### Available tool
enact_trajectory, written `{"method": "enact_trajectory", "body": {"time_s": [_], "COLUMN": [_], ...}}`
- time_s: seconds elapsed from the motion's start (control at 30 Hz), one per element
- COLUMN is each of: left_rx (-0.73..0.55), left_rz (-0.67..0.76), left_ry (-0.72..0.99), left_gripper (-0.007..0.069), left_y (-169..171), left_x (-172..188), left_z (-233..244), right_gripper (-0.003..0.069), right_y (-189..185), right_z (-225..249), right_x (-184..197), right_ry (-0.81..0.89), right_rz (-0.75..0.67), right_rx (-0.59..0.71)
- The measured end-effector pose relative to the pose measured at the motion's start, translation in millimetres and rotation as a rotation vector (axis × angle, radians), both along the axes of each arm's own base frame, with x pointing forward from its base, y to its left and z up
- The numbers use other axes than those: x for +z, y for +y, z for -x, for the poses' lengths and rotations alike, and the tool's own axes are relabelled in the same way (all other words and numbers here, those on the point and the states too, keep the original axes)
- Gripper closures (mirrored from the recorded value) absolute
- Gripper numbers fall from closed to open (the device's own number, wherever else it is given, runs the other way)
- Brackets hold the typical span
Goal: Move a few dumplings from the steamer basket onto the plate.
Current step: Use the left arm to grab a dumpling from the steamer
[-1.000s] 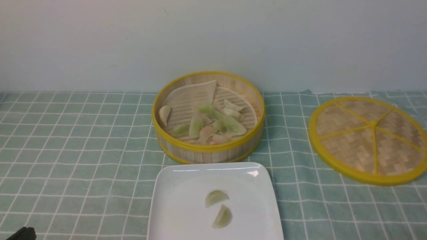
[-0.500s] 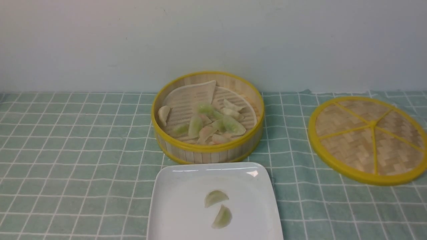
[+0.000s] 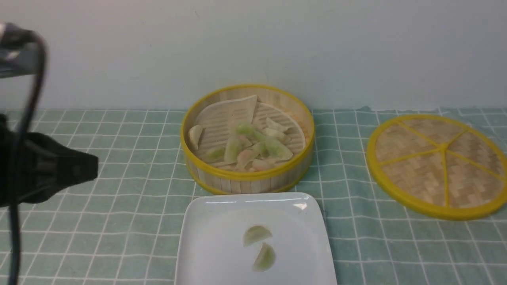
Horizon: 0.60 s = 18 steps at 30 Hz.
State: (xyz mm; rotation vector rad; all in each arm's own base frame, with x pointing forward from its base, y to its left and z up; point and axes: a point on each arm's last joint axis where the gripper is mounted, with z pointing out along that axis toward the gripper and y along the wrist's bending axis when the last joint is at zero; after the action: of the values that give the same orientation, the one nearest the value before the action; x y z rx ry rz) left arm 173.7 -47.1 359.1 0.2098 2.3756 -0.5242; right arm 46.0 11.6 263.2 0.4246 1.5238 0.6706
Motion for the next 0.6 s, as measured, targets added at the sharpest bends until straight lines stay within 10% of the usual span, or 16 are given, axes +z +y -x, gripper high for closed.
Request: {"method": "enact_trajectory", "body": {"time_s": [0.27,0.6], "left_rx": [-0.075,-0.239], "left_rz": [-0.074,-0.23], "left_ry": [0.133,0.122], "left_gripper": [0.0631,0.0631], "left_y": [-4,-45], "left_x": [-27,-32], "left_z": [-64,-132], "right_gripper": [0.0673,0.0673], "right_y": [19,26], "right_z": [-32,-81], "right_x": [56,55], "right_ry": [0.527,0.753], "right_rz": [0.461,0.58], "right_rx": [0.335,0.484]}}
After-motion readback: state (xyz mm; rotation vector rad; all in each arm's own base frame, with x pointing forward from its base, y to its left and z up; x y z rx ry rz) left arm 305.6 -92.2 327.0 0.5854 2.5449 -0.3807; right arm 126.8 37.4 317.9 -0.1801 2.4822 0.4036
